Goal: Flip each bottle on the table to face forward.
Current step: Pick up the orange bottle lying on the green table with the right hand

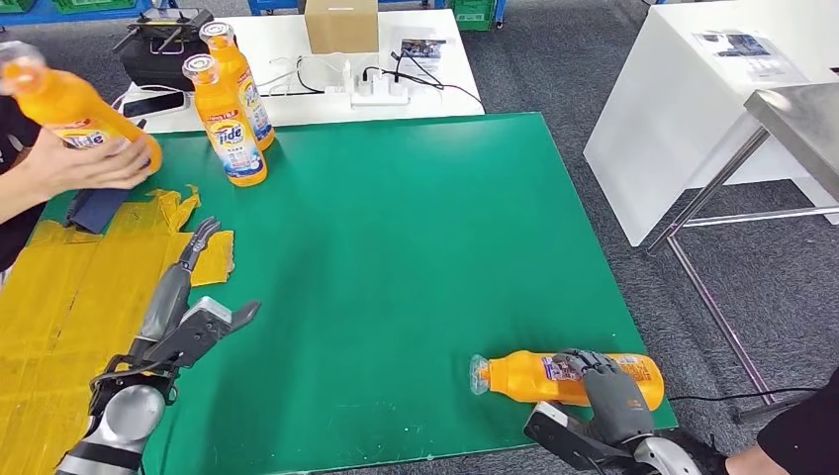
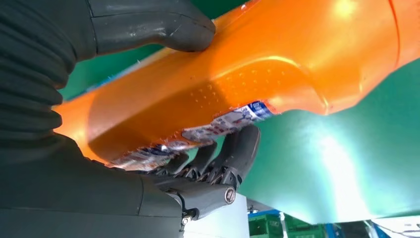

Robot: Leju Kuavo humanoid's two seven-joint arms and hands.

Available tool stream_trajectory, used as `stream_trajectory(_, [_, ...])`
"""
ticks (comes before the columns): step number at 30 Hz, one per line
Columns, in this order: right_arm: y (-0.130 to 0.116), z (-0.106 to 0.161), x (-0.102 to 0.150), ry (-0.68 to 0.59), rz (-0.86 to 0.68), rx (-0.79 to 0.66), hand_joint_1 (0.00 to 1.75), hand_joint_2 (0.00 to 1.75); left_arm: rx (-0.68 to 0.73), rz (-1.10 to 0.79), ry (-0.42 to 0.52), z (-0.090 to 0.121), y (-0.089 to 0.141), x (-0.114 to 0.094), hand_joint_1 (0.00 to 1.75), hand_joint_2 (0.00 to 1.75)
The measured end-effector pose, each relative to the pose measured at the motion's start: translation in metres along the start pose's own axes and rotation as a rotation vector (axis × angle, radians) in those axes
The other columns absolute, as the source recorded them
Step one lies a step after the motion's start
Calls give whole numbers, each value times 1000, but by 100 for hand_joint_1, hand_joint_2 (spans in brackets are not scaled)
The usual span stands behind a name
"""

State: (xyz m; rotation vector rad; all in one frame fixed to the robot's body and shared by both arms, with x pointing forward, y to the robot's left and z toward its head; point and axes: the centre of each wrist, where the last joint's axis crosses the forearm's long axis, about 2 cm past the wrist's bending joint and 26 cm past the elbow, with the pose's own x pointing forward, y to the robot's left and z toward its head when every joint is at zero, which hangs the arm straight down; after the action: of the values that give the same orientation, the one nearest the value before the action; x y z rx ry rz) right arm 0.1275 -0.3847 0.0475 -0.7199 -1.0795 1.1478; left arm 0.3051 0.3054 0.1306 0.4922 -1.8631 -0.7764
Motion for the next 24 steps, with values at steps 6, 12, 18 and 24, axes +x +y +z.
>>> stream_trajectory(6, [1,-5,6,-1,-19,-24,175,175,33,44,-59,9,6,16,0,175])
stream_trajectory(12, [3,-10,17,-11,-24,-58,175,175,40,178,-113,21,4,31,0,175])
stream_trajectory(18, [3,-17,42,-74,-71,-206,175,175,5,345,-161,36,-4,50,0,175])
stream_trajectory(24, [-5,-30,75,-147,-190,-366,175,175,-24,421,-190,43,-7,61,0,175])
